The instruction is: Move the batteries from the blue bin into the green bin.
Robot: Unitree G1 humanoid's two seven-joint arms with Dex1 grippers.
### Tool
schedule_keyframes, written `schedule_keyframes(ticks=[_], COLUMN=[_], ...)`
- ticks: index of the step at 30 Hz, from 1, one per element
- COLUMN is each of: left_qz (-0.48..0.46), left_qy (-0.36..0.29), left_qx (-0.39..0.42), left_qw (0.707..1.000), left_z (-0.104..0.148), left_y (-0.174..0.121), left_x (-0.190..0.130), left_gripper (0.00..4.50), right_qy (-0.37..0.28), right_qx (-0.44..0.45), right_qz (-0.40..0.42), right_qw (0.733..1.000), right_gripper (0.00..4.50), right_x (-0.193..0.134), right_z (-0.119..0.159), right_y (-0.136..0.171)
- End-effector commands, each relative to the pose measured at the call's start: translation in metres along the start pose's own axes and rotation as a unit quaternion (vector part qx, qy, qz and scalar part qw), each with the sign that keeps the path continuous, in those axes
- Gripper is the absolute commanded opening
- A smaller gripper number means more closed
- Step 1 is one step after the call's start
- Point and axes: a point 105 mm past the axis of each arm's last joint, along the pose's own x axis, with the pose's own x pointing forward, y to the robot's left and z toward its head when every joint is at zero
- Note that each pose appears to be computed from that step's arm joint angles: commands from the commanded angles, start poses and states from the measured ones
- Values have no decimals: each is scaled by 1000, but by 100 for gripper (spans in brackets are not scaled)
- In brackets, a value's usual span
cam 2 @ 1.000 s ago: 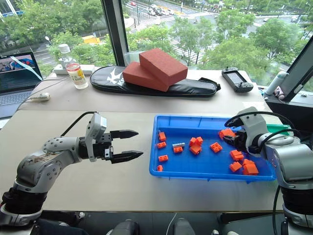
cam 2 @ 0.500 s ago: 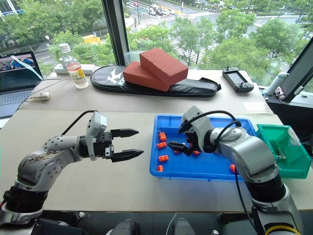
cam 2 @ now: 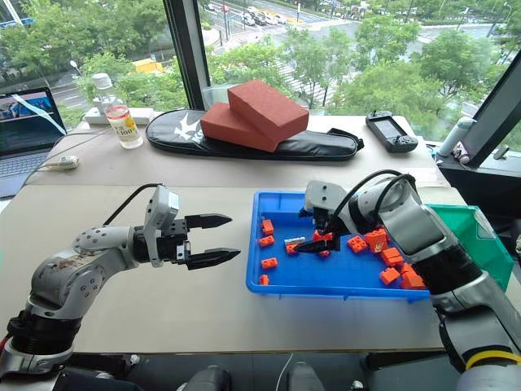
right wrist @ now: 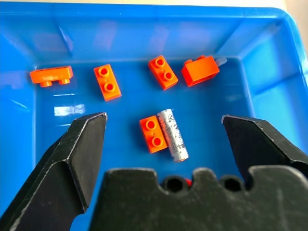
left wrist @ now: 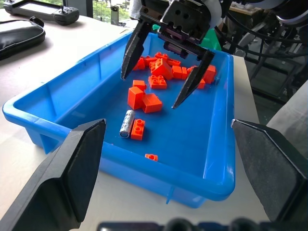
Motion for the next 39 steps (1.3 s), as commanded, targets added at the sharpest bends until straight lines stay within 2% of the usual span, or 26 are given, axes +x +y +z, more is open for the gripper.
schedule_keyframes(ticks=[1, 12, 20, 23, 25, 26, 33, 39], left_qz=[-3, -8, -7, -7, -6, -6, -4, -4], left_qy=[-5, 3, 4, 4, 3, 3, 3, 3], left_qx=[9, 4, 9, 8, 8, 9, 10, 9], left_qw=[1000, 1000, 1000, 1000, 1000, 1000, 1000, 1000], left_z=[7, 9, 11, 11, 10, 10, 10, 10], left_y=[-5, -8, -5, -6, -6, -6, -6, -6], left_x=[-3, -6, -6, -6, -6, -6, -6, -6], left_gripper=[450, 450, 450, 450, 450, 450, 450, 450], right_qy=[29, 66, 84, 86, 86, 86, 94, 93], right_qx=[-25, -27, -11, 1, 9, 9, 13, 15], right_qz=[-4, 19, 53, 71, 84, 85, 84, 79], right_qw=[999, 997, 995, 994, 993, 993, 992, 992], right_gripper=[448, 448, 448, 383, 300, 280, 35, 24], right_x=[4, 31, 40, 43, 45, 45, 48, 48], right_z=[-14, -41, -55, -58, -59, -59, -63, -63], right_y=[-14, -25, -20, -15, -12, -11, -11, -12])
